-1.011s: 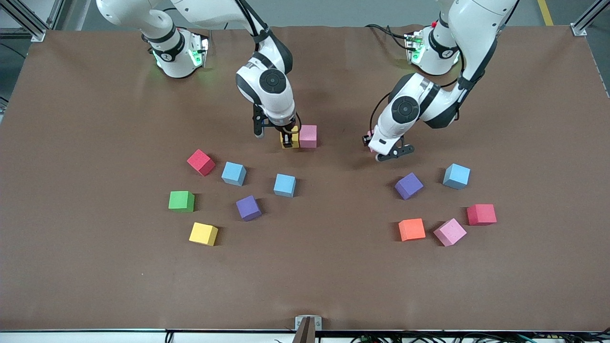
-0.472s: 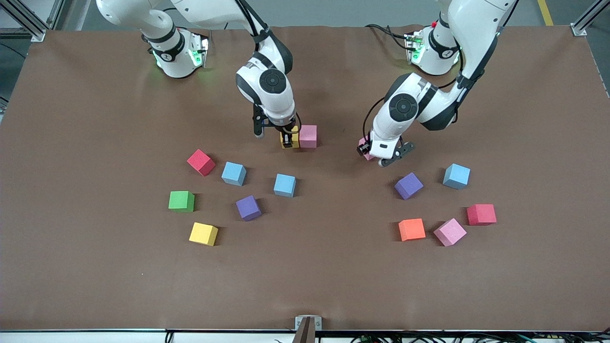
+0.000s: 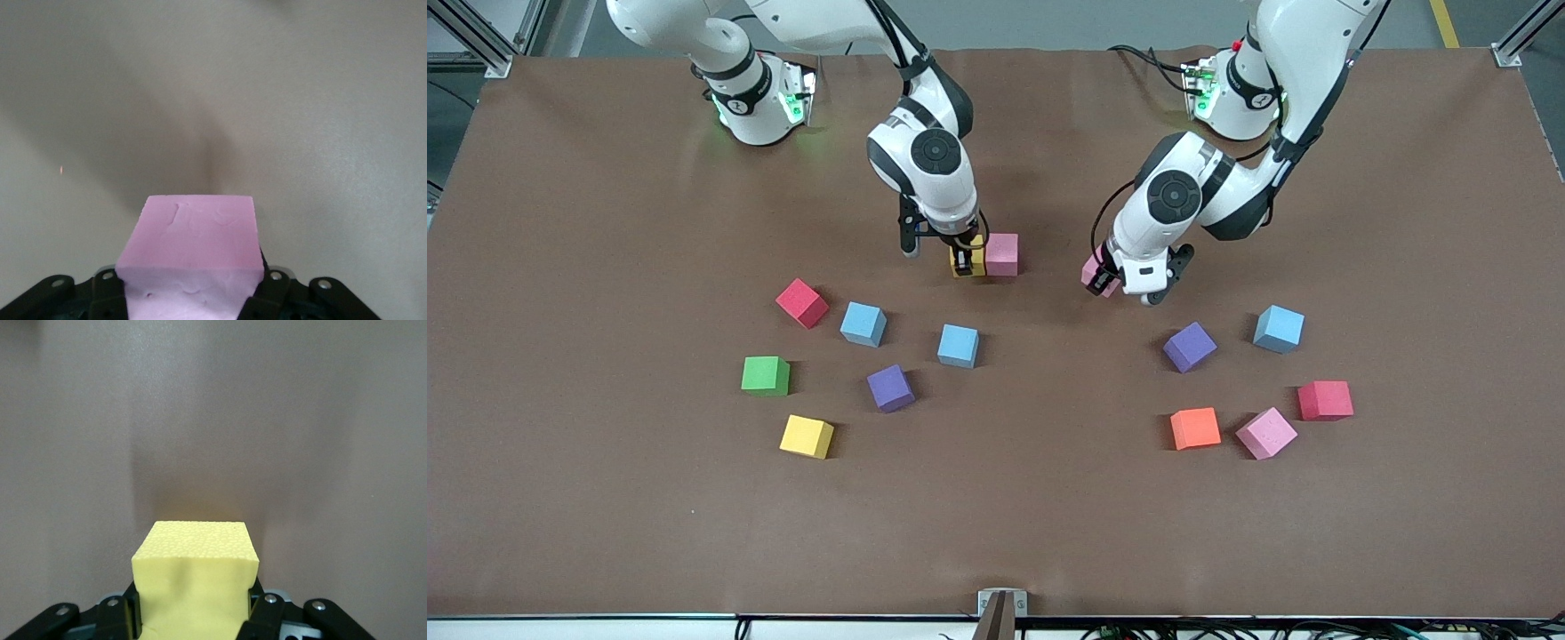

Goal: Arrange 11 blocks into digit 3
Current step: 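Carry the second pink cube with the left gripper beside the first pink cube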

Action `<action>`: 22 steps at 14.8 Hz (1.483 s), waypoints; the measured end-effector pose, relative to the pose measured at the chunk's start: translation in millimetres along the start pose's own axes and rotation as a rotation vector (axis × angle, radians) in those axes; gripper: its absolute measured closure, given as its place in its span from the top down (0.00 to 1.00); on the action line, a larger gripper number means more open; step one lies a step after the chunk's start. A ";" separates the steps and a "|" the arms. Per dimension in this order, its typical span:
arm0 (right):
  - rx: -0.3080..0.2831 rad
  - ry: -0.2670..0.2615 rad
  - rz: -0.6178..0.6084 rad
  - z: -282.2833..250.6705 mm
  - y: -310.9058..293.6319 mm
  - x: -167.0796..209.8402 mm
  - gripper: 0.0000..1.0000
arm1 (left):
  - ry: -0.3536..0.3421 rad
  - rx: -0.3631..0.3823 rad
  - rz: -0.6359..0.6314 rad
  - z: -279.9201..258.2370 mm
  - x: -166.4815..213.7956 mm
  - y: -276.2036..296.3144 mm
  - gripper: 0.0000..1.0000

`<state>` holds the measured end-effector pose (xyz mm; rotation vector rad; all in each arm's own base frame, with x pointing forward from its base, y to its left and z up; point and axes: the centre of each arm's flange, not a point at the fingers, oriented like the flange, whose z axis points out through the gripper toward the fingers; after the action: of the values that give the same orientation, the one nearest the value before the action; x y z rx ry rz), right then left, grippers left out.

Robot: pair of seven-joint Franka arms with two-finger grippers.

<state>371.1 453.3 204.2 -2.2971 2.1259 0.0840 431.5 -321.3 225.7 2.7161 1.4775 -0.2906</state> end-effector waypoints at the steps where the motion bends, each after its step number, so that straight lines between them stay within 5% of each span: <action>1: 0.000 0.000 0.000 0.0 0.0 0.0 0.56 | -0.010 -0.004 -0.055 -1.7 0.1 1.6 0.60; 14: 0.000 0.000 0.000 0.0 -0.1 0.1 0.56 | -0.049 -0.018 -0.499 -9.2 -6.9 14.3 0.60; 22: 0.001 0.000 0.001 -0.3 -1.0 0.3 0.56 | -0.081 -0.035 -0.589 15.7 -46.6 16.8 0.60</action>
<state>372.1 453.1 204.5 -2.2949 2.1270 0.0830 418.6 -370.9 217.7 2.1473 2.1942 -0.3754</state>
